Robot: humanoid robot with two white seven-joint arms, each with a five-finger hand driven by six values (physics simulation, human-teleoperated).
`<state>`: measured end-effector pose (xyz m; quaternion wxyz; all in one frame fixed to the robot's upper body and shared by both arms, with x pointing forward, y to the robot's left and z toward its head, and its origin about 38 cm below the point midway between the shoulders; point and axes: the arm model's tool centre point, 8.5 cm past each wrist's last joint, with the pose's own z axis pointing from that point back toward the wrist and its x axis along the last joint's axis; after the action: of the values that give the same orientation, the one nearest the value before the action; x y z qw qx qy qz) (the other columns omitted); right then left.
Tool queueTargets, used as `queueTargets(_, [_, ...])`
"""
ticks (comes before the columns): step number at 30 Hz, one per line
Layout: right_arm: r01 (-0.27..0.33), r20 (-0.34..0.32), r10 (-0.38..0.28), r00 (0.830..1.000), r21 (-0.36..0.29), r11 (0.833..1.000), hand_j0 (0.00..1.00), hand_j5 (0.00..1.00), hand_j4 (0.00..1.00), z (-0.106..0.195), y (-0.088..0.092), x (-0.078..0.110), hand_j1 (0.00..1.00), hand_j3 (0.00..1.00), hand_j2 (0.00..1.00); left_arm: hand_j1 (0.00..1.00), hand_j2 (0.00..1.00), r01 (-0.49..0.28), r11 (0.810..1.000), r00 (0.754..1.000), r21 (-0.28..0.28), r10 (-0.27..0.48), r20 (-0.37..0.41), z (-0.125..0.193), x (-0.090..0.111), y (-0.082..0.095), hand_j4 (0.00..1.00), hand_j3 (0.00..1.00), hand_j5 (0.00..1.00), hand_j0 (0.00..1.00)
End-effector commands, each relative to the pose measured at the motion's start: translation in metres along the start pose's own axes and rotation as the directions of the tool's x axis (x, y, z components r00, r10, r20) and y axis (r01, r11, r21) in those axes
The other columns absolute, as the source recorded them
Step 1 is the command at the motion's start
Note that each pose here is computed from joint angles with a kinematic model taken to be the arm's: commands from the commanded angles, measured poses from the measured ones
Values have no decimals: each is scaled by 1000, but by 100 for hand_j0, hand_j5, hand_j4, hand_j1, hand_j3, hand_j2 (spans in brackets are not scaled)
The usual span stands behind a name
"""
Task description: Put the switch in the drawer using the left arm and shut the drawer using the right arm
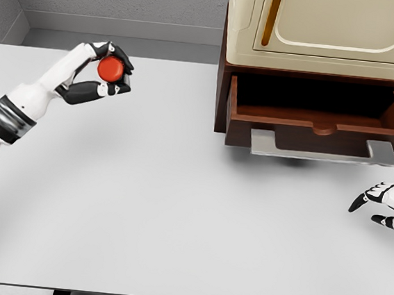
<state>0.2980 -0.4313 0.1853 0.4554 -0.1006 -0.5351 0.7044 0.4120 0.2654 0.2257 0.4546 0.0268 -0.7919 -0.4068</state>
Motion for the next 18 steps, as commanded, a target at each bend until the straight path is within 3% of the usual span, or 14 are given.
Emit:
queueTargets(1, [4,-1,-4,1000,-3,1000,59,59,59,0,-1,0,59,59,59,37,37,25,1000,1000,-17,-25,14,-6,6,-9,37,37,37,37])
queueTargets(10, [3,2,-3,1000,-3,1000,59,59,59,0,-1,1,59,59,59,36,36,147,989,986,-1,-146,79,-33,35,-22,36,36,36,36])
queueTargets(18, [5,1,-5,1000,-4,1000,59,59,59,0,-1,0,59,59,59,36,36,293,956,951,16,-293,95,-53,57,-41,36,36,36,36])
